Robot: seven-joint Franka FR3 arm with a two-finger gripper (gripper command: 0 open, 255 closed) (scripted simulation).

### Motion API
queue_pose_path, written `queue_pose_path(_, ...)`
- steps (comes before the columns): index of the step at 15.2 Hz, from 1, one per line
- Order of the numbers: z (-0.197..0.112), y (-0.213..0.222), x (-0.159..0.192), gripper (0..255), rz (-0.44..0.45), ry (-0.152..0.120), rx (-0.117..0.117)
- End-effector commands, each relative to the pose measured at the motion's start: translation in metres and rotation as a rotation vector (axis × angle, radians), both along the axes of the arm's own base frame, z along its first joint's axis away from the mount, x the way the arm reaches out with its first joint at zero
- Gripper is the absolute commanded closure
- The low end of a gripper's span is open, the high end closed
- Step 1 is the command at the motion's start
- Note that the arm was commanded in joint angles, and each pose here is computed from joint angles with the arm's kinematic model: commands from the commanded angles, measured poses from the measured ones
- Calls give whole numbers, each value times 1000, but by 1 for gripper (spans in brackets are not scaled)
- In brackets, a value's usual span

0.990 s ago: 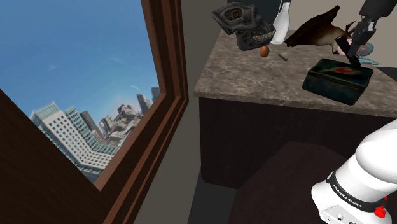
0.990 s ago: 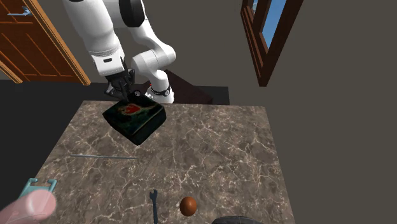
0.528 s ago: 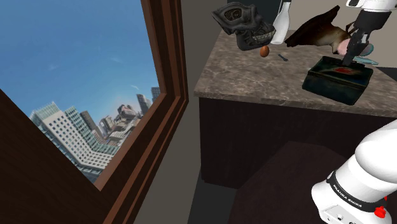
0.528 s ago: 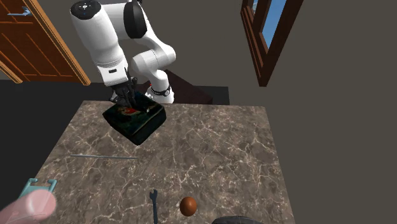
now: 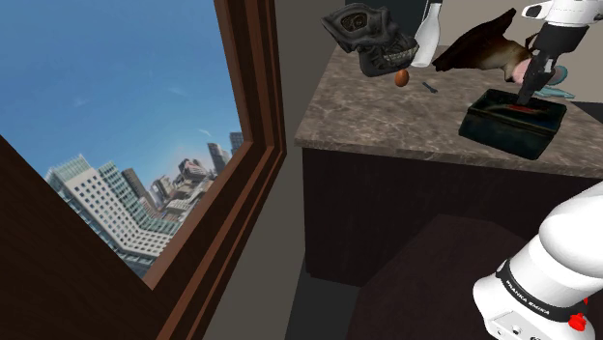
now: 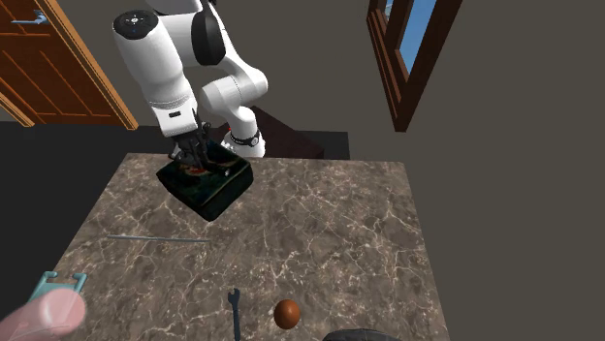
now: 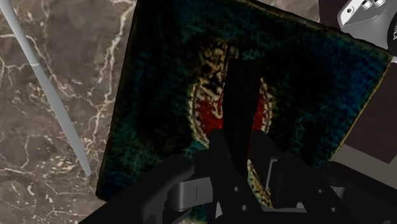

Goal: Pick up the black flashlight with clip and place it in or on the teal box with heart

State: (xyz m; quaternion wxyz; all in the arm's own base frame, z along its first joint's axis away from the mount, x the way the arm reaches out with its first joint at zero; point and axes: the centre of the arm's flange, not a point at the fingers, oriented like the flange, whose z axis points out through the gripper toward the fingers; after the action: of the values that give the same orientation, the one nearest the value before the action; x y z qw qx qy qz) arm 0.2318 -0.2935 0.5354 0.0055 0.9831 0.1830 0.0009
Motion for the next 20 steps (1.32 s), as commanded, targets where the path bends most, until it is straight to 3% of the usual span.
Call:
queue_pose_path(1, -3, 0, 0, 255, 0, 5, 4)
queue_pose_path(2, -3, 0, 0, 255, 0, 5, 4)
queue_pose_path(3, -2, 1, 0, 0, 0, 5, 4)
queue_pose_path(8, -3, 0, 0, 0, 0, 5, 4)
queue_pose_path(12, 47, 1, 0, 0, 0, 5, 4)
queue_pose_path(20, 47, 1, 0, 0, 0, 5, 4)
